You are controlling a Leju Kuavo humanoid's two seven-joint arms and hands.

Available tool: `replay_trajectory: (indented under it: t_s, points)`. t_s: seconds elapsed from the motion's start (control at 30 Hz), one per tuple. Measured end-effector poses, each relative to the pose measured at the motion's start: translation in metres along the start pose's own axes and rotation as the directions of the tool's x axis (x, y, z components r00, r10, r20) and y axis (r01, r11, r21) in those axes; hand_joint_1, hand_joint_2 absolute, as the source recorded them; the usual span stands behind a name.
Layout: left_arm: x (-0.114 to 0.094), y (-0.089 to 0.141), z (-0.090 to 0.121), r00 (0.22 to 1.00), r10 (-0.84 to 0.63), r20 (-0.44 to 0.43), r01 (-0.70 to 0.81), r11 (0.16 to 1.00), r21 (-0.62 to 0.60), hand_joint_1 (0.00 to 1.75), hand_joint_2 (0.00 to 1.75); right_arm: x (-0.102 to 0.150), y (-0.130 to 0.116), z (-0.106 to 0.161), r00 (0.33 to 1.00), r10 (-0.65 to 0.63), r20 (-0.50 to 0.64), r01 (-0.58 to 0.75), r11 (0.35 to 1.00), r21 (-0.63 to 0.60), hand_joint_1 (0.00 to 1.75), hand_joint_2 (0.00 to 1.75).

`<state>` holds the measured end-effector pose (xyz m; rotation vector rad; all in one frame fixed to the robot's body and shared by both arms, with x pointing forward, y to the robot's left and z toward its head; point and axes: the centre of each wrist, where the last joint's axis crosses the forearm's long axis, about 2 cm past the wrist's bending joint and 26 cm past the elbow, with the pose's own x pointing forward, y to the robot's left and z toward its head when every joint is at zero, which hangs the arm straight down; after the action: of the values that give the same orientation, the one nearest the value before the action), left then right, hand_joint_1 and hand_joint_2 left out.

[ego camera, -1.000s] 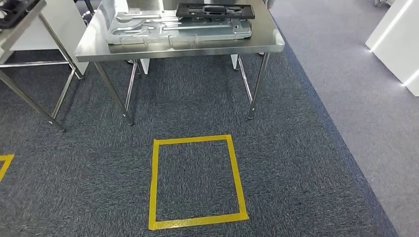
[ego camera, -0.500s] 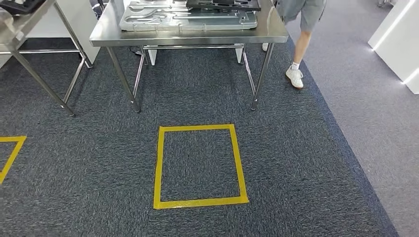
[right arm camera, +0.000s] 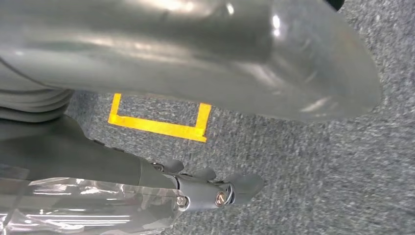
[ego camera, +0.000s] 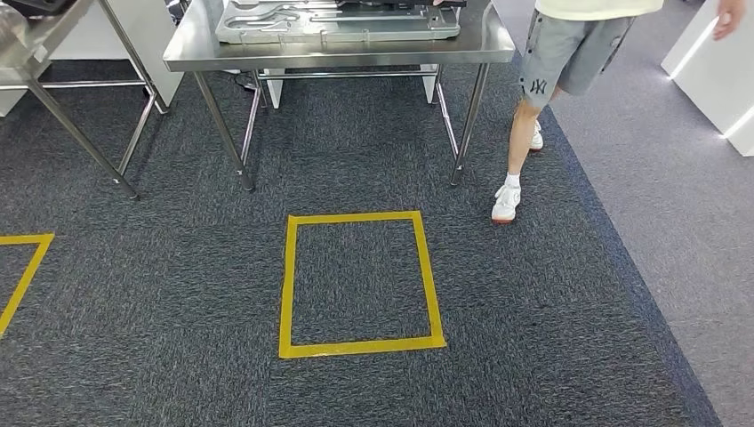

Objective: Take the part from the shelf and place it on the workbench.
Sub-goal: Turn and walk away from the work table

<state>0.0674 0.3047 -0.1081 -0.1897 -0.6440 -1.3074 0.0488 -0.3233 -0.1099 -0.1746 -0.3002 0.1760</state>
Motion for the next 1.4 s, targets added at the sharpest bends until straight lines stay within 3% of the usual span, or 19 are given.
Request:
replay_trajectory:
  t_s: [0.23,0.7,1.4]
  points:
    - [-0.0014,-0.0024,0.0011,1.0,0.001,-0.007,-0.001,1.0,-0.004,0.0,0.0,-0.0009,0.0023,0.0004,0.999,0.035,-0.031,-0.035,0.999,0.019,0.0,0.0]
    - [-0.0029,-0.0004,0.0019,1.0,-0.019,-0.016,0.019,1.0,-0.013,0.0,0.0,0.0004,0.0073,0.0009,0.953,0.3,-0.043,-0.297,0.953,0.059,0.0,0.0]
    - [-0.0051,0.0031,0.003,0.999,-0.032,-0.005,0.031,0.999,-0.018,0.0,0.0,0.004,0.006,0.0001,0.911,0.41,-0.031,-0.407,0.911,0.069,0.0,0.0]
